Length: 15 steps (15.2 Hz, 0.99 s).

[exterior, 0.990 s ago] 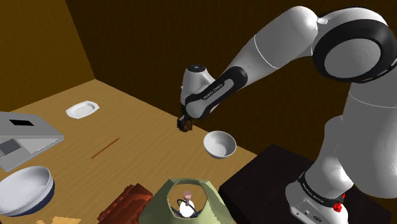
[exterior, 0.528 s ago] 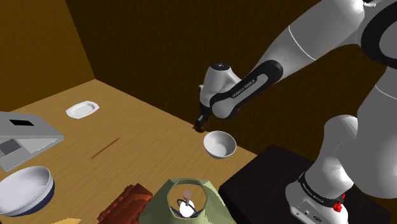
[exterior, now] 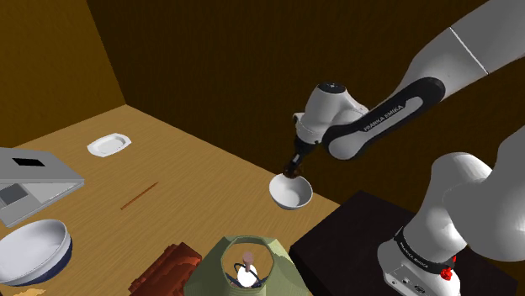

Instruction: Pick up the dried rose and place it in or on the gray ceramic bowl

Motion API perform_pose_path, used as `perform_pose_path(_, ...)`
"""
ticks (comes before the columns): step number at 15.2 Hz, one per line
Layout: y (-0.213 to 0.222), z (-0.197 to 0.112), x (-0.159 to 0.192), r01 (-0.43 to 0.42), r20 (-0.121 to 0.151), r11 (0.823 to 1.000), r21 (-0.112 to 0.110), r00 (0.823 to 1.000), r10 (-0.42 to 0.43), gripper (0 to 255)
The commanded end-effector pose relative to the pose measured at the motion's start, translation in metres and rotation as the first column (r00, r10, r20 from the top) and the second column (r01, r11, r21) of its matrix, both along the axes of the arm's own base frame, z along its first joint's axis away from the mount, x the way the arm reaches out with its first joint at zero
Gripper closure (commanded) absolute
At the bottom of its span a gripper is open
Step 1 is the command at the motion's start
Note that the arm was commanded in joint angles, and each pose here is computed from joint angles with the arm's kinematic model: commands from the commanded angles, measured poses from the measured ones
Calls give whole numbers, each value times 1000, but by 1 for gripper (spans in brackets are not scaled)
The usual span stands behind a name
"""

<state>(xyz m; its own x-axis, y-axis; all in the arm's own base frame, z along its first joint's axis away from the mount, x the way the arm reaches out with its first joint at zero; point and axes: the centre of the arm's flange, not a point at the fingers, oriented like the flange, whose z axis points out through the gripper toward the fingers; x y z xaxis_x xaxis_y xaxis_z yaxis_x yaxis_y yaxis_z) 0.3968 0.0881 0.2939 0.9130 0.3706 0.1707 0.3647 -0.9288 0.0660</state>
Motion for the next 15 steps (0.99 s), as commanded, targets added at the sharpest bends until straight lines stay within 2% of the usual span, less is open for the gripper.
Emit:
perform_pose_path(1, -7, -3, -11, -2, 1, 1000, -1, 1000, 2, 255)
perform_pose_path(15, -7, -76, -11, -2, 1, 1000, -1, 1000, 2, 255)
